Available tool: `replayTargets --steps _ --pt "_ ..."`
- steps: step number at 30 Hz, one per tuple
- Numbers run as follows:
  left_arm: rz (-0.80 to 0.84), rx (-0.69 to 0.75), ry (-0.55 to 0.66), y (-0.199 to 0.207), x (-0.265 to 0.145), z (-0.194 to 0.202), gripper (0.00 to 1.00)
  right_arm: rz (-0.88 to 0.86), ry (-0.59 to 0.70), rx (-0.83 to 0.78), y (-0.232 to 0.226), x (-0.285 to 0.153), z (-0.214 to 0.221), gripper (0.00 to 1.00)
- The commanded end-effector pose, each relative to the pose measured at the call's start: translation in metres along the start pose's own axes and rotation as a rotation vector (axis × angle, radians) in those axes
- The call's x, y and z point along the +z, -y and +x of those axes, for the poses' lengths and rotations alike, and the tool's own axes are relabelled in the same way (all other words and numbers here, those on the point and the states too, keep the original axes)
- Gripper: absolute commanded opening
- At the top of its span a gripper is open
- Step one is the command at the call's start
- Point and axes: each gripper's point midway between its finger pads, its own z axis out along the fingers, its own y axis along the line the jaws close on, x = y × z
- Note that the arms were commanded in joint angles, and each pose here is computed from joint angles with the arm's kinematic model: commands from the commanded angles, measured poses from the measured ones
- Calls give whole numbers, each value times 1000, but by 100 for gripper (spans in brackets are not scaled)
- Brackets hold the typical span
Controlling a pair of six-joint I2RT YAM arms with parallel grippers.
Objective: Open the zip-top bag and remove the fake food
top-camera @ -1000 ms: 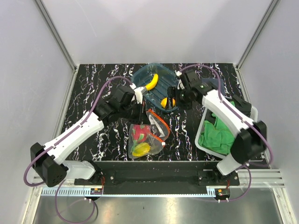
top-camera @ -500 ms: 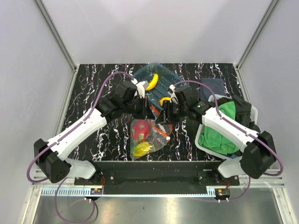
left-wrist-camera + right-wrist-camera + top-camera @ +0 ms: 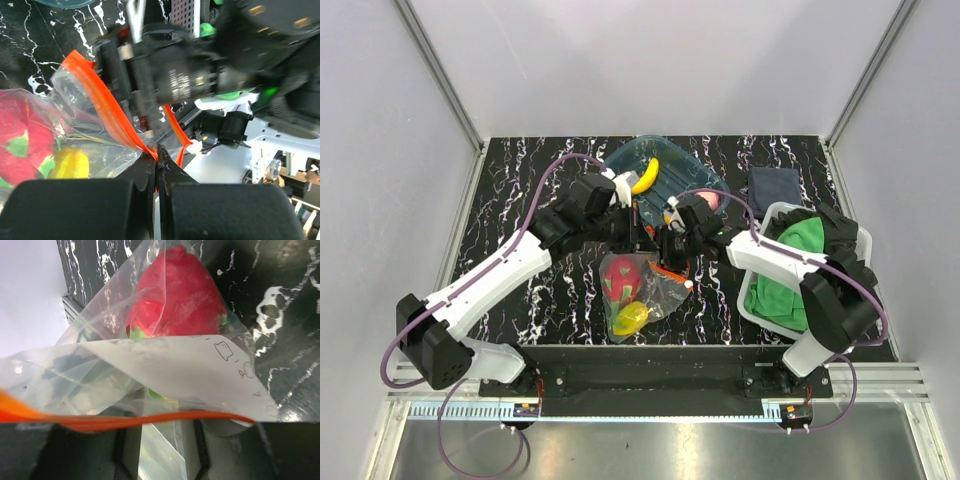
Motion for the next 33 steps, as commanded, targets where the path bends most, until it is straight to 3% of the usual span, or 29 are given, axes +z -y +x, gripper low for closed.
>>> replayTargets --steps 1,9,12,14,24,28,33 --pt "91 -3 35 20 2 -11 0 -83 -35 -46 -21 13 8 43" --pt "91 -4 17 21 10 -8 0 -64 -112 -33 0 28 30 54" --pt "91 -2 14 21 12 -7 0 -73 -142 -48 3 31 40 62" --pt "91 0 8 21 14 -5 0 -83 -152 -65 5 33 44 73" --pt "95 -1 -16 23 21 7 0 -116 -161 -129 -1 42 48 90" --pt "108 -6 -21 26 24 10 0 -96 -125 -139 3 53 37 91" --pt "126 -12 -26 30 23 14 0 -43 -102 -102 15 66 31 77"
